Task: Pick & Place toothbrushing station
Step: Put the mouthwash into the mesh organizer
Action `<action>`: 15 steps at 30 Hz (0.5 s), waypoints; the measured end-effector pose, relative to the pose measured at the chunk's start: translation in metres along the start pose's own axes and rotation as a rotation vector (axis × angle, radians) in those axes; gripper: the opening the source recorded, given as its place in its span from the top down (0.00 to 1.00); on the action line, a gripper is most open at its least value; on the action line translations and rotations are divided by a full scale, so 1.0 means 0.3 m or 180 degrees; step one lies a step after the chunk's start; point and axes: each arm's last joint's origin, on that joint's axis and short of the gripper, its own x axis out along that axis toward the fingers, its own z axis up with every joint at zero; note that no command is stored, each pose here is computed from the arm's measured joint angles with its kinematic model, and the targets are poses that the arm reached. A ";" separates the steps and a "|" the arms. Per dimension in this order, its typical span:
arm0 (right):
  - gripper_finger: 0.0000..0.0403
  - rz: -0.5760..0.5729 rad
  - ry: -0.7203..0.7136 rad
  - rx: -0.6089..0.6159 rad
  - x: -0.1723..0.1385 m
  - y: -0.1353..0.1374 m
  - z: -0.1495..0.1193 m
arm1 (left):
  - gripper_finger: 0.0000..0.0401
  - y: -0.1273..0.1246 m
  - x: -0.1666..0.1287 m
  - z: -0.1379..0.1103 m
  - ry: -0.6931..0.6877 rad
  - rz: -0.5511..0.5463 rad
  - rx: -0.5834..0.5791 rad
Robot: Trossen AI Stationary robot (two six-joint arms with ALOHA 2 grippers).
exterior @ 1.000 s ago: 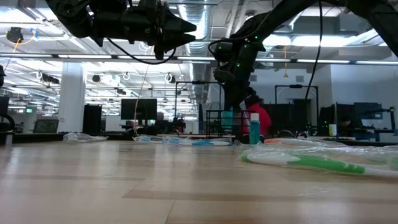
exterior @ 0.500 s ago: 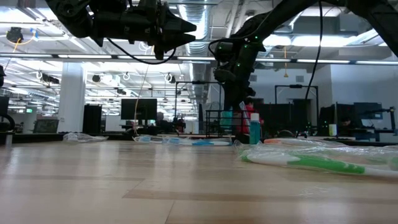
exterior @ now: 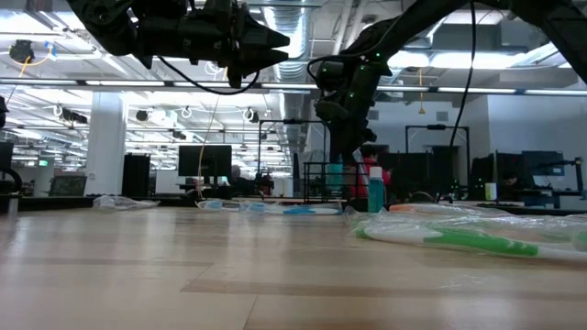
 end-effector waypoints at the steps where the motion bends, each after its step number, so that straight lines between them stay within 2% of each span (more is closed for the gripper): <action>1: 0.71 0.0001 0.0001 -0.0001 0.000 0.000 0.000 | 0.61 0.000 0.000 0.000 0.0000 0.0001 0.0000; 7: 0.79 0.0008 0.0041 0.0004 0.000 0.000 -0.004 | 0.61 0.000 0.000 0.000 0.0000 0.0000 0.0000; 10: 0.80 0.0007 0.0047 0.0004 0.000 0.000 -0.005 | 0.61 0.000 0.000 0.000 -0.0001 0.0001 0.0000; 12: 0.77 0.0007 0.0047 0.0004 0.000 0.000 -0.005 | 0.61 0.000 0.000 0.000 0.0000 -0.0001 0.0000; 15: 0.66 0.0005 0.0052 0.0006 0.000 0.000 -0.005 | 0.61 0.000 0.000 0.000 0.0000 -0.0001 0.0000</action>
